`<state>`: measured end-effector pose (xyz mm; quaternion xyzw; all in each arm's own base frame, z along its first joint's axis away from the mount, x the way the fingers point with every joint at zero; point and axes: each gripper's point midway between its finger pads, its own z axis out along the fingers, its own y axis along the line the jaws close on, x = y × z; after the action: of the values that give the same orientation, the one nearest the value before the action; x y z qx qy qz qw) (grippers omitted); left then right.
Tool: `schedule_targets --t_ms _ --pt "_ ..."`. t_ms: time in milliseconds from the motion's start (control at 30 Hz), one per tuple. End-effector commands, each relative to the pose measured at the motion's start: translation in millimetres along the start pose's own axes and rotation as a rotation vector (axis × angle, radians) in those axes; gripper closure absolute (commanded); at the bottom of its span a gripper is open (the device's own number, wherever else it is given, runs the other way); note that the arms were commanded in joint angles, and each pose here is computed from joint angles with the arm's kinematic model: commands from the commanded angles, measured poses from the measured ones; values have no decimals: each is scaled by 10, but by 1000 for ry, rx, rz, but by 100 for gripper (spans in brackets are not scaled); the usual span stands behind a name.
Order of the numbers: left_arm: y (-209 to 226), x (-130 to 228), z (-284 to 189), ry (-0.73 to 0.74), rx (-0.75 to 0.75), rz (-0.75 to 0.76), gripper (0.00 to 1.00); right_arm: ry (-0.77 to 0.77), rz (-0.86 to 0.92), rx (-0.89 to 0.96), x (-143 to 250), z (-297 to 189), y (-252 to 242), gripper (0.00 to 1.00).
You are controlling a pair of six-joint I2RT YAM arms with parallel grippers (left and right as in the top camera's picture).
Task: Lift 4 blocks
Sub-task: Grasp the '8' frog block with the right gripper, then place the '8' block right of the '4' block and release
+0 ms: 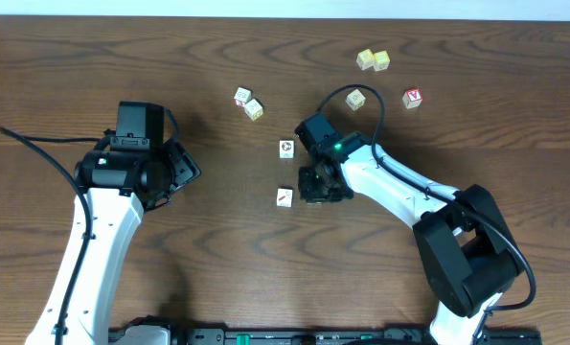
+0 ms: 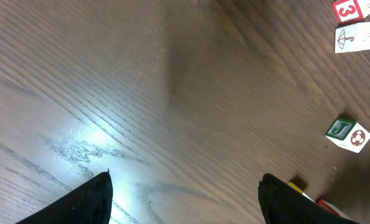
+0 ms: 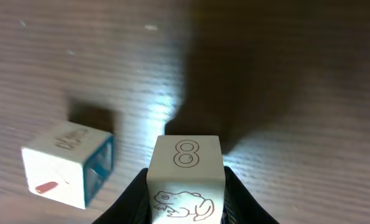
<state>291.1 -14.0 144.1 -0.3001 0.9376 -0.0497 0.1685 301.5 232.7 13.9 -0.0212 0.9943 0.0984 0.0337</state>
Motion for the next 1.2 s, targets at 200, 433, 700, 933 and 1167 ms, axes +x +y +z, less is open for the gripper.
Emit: schedule_targets --t_ms 200,433,700,933,1167 --pt "-1 -24 -21 -4 3 -10 24 61 50 0 163 119 55 84" --pt "-2 -25 -21 -5 3 -10 24 66 71 -3 211 128 122 84" --pt "-2 -23 -20 -4 3 -9 24 47 83 9 195 134 133 81" --pt "0 -23 -20 -4 2 -10 24 38 74 11 195 139 159 80" --pt "-2 -23 -20 -4 3 -9 24 35 50 7 185 138 165 65"
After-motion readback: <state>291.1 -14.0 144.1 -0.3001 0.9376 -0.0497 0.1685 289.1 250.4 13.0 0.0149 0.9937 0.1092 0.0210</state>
